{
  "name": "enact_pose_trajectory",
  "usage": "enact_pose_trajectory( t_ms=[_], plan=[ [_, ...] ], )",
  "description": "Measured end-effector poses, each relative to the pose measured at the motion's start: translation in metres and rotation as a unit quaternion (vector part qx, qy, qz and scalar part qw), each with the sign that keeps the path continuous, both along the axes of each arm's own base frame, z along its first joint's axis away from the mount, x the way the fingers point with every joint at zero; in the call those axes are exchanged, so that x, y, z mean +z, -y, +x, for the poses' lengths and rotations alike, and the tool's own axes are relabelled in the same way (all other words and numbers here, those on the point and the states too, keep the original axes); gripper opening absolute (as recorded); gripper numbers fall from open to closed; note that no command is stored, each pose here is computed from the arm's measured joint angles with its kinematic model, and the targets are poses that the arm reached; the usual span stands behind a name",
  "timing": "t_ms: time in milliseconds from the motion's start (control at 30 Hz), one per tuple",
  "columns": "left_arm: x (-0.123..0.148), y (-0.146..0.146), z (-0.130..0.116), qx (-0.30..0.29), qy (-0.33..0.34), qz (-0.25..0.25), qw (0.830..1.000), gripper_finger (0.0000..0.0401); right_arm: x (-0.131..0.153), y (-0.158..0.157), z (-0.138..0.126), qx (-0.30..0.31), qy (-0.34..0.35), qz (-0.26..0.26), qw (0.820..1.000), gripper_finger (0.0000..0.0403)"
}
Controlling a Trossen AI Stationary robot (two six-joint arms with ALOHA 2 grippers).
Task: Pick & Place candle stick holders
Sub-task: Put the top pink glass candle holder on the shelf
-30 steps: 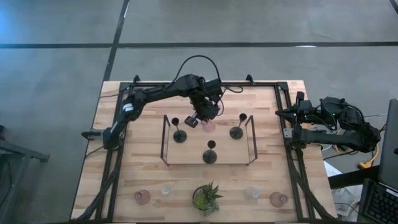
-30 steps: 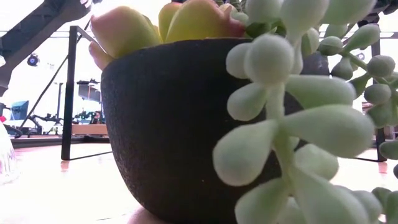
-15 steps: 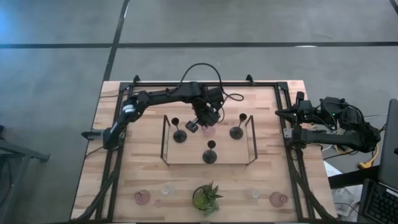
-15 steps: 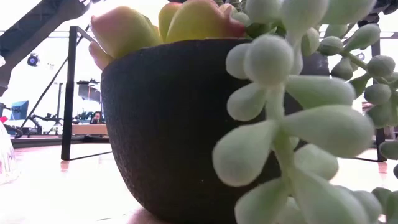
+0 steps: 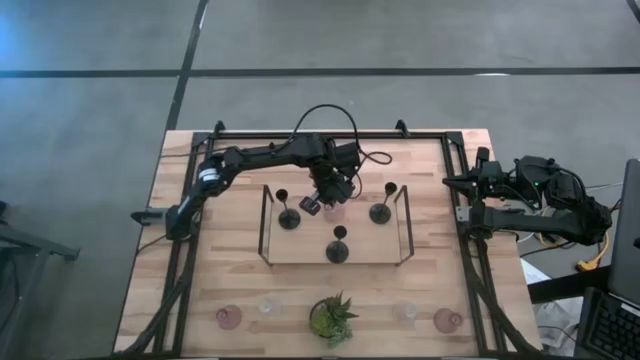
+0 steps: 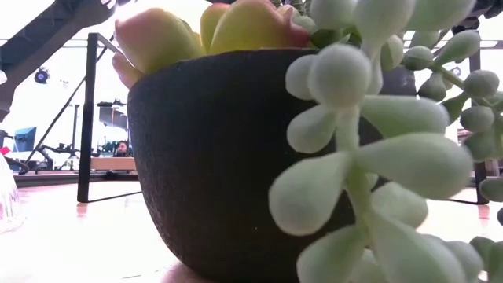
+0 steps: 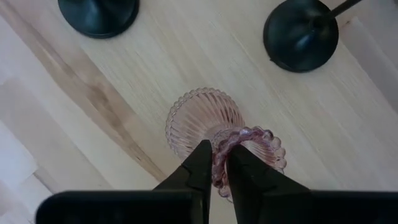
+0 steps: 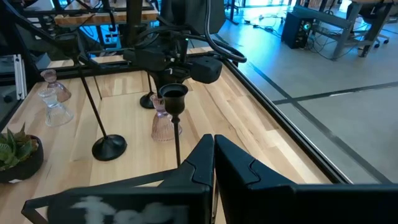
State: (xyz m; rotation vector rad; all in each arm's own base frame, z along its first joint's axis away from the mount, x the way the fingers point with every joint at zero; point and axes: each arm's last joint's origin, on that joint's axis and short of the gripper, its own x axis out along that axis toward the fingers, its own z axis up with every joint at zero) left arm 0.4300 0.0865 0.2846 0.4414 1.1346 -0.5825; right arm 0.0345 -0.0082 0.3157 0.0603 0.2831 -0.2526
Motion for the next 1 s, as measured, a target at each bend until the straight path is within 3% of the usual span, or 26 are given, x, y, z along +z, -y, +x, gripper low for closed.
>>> enact_pose_trajectory(
  t_ms=[1000],
  plan=[
    [0.0008,-0.0004,0.0040,0.051,0.009,-0.009,0.999,0.0069,0.0001,0.0000,0.0000,0.000,0.000,0.000,1.000,0.0008]
  ],
)
